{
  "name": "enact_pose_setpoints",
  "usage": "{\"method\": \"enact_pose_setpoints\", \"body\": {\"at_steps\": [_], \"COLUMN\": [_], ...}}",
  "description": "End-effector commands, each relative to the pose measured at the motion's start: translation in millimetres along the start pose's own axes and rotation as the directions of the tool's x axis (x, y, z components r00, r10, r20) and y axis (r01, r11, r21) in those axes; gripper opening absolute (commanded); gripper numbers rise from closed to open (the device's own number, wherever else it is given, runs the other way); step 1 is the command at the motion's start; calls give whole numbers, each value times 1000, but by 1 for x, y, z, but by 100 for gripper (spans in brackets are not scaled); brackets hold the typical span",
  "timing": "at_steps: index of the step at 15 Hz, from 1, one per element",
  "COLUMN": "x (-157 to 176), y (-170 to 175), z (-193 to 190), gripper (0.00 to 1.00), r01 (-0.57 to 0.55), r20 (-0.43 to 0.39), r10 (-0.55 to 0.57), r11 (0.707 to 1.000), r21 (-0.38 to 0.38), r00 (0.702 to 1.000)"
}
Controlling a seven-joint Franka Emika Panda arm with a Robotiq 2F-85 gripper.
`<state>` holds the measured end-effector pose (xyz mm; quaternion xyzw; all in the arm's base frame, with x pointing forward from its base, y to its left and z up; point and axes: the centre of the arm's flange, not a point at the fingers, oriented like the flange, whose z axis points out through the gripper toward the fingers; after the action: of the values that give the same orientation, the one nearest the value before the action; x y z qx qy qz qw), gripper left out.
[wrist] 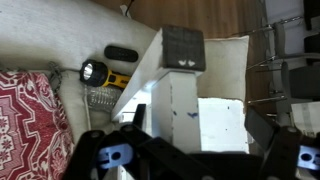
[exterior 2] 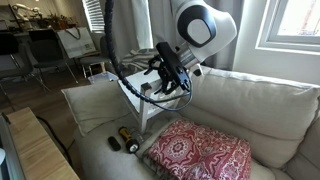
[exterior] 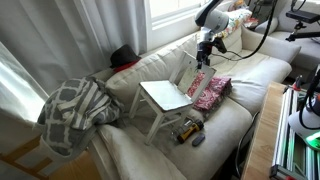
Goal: Pick up the chair, turn it ninety degrees anticlockwise and place it standing right side up on the couch
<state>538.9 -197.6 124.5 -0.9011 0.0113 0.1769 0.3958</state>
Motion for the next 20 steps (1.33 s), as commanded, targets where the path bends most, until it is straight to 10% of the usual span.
{"method": "enact_pose_setpoints", "body": {"at_steps": [1,7,14,20], "x": [-9,8,-1,-4], "y": [-35,-63,-70,-69], "z": [36,35,34,38], "gripper": [100,100,98,44], "r01": [9,56,138,144], "r20": [-19,-253,-448,-476], "r10": [-9,-44,-196,-299], "r11": [1000,998,978,931], "r21": [20,42,-158,-334], "r00": [1000,966,872,827]}}
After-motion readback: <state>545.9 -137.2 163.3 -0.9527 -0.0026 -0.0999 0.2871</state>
